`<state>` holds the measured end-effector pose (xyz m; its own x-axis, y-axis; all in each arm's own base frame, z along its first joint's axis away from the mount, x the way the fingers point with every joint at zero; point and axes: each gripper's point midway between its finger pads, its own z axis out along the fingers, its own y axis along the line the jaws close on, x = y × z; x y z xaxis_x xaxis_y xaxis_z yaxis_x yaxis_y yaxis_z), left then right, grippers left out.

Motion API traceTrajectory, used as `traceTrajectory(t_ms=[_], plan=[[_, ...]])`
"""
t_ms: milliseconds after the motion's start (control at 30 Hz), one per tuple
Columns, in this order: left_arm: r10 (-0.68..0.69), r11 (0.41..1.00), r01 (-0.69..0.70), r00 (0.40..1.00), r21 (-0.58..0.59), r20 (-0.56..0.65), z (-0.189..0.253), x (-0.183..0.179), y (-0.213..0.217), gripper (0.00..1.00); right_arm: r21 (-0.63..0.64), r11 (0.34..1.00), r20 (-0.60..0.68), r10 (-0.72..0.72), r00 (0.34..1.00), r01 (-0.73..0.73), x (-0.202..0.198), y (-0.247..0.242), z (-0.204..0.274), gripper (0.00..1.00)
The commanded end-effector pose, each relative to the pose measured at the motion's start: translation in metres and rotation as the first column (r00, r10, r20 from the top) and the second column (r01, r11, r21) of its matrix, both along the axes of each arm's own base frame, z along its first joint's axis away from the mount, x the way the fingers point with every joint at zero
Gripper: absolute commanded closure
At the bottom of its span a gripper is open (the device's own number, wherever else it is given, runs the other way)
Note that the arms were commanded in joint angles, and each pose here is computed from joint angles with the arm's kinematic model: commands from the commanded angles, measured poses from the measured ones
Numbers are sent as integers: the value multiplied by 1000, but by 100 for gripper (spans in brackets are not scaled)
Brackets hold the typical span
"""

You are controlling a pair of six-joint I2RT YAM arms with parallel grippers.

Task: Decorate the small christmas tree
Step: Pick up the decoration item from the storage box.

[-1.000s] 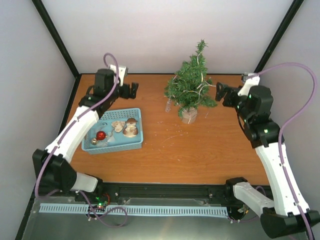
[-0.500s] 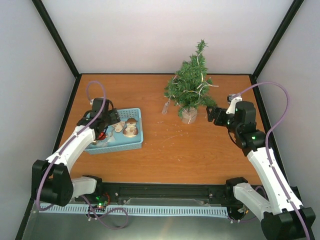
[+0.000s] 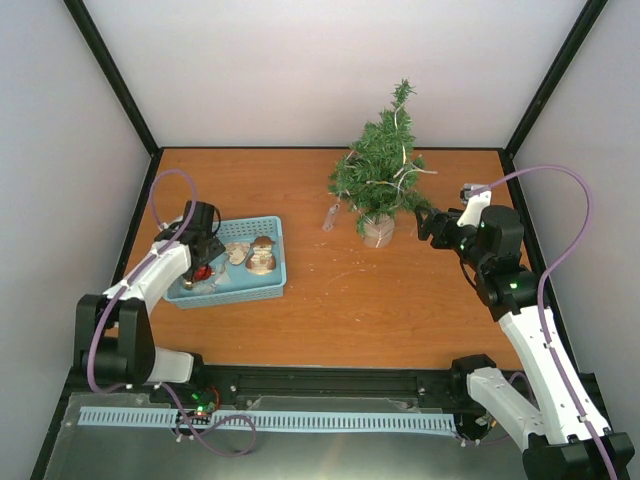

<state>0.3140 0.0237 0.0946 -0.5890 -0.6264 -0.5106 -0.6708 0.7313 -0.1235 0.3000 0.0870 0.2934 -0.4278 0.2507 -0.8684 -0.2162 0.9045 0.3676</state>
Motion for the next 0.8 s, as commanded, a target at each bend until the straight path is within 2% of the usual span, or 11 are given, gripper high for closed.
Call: traceTrajectory(t_ms=[0,300,633,767], plan=[[103,994,-105,989,-10,-108,-11,-23,6,24,-12,1000,51,-4,999,5,0,-3,10,12],[99,995,-102,988,-20,-117,-29,-19,4,34,-12,1000,57,-7,998,7,-1,-3,16,12],[112,992,-119,983,-42,-145,-49,-25,1,37,14,1000,55,-18,998,18,-3,-4,19,13],[142,989,-147,982,-33,-121,-50,-27,5,44,22,1000,58,-21,998,20,-4,-4,21,13]])
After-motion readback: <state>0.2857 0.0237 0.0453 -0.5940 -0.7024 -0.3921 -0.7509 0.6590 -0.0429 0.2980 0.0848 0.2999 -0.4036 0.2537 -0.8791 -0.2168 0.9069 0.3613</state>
